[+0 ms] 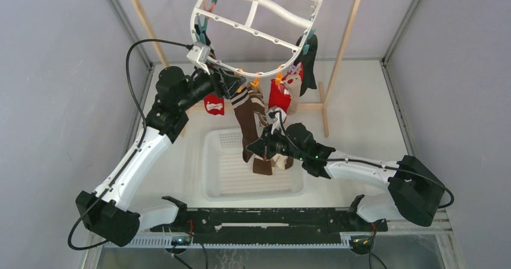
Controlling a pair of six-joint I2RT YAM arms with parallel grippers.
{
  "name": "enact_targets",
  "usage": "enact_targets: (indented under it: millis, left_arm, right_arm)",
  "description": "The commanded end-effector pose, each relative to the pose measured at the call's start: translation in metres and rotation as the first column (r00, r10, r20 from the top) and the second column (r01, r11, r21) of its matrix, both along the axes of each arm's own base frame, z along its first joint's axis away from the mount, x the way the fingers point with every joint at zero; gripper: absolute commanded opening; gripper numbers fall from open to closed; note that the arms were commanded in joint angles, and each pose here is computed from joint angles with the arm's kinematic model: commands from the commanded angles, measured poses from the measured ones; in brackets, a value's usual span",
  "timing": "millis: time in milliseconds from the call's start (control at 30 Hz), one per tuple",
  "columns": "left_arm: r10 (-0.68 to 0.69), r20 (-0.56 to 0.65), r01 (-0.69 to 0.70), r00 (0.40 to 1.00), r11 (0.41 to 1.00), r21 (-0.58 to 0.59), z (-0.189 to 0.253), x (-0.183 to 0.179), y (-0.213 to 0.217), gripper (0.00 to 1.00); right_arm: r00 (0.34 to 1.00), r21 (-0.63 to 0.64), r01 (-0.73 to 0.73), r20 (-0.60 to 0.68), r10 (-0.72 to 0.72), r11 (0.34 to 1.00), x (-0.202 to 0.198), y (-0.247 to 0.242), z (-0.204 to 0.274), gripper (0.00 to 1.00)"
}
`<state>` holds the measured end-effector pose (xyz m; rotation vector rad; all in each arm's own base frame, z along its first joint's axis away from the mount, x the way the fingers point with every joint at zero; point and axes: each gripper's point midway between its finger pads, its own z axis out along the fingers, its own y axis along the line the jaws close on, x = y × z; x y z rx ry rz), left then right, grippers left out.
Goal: Remove the socks clipped to the hanger
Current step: Remove the sock from the hanger.
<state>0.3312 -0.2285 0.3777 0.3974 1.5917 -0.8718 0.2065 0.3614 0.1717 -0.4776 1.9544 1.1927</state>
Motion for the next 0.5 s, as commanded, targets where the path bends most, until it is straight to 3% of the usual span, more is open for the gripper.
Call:
enact_targets:
  millis: [0, 467]
  left_arm:
    - [-0.017, 0.065, 0.020, 0.998, 0.999, -0.040, 0.0246, -0.0010, -0.0019, 0.60]
    - [-0.038, 0.070, 0.041, 0.997, 0.998, -0.054, 0.0319, -0.0005, -0.0061, 0.48]
  right_arm:
    - [1.000, 0.044, -0.005, 0.017, 0.004, 0.999, 0.0030, 0.0030, 0.0086, 0.00]
    - [1.000, 0.047, -0.012, 0.012, 0.011, 0.999, 0.0029, 0.0035, 0.0070, 0.00]
